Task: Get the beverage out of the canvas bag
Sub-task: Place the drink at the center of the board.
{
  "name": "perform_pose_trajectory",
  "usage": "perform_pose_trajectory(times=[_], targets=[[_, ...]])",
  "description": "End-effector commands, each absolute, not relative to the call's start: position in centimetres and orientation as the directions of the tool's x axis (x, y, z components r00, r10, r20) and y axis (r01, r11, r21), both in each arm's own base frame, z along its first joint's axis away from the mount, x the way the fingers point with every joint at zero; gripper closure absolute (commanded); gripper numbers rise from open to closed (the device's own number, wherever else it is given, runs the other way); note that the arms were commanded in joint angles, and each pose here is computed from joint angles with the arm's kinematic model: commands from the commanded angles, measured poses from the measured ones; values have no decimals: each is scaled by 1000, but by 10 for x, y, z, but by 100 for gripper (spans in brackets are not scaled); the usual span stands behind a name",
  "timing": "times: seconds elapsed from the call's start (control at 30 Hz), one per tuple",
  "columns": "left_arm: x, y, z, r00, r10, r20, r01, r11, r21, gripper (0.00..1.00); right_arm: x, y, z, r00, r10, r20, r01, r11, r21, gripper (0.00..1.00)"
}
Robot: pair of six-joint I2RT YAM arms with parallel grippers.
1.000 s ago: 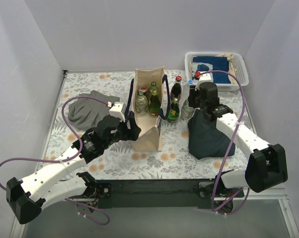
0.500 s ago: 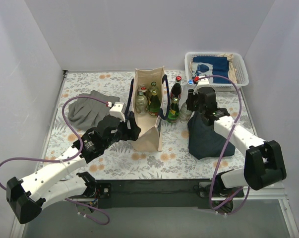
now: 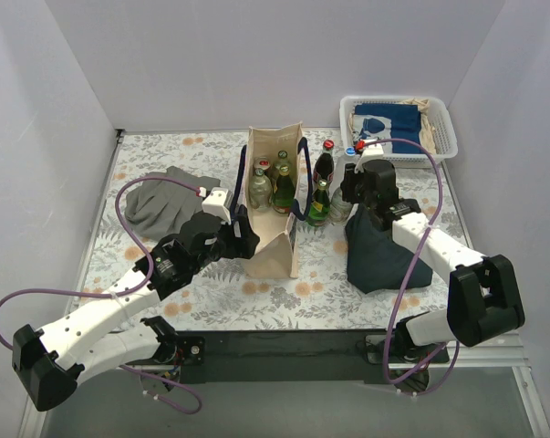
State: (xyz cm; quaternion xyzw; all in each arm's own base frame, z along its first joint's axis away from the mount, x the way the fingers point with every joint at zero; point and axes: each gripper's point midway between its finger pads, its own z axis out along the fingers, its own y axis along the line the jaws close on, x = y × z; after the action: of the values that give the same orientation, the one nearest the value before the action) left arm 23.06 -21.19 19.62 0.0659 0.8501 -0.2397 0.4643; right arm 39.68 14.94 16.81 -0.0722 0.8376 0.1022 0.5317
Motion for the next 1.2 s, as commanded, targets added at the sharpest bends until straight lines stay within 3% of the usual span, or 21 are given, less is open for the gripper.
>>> perform_pose_trajectory(times=[0.0, 0.13, 0.7, 1.17], targets=[[222, -199, 172, -601, -22, -799, 325, 906, -270, 30, 413, 167, 226, -249, 65, -966, -282, 950, 136, 67], [222, -199, 172, -601, -22, -799, 326, 906, -271, 30, 411, 167, 226, -252, 61, -966, -282, 950, 133, 48], [221, -198, 176, -592, -32, -805, 329, 902, -278, 30, 390, 154, 256, -254, 93, -963, -235, 959, 155, 44], [218, -203, 176, -602, -26, -798, 350, 889, -294, 29, 368, 181, 279, -370, 98, -924, -365, 899, 241, 42]])
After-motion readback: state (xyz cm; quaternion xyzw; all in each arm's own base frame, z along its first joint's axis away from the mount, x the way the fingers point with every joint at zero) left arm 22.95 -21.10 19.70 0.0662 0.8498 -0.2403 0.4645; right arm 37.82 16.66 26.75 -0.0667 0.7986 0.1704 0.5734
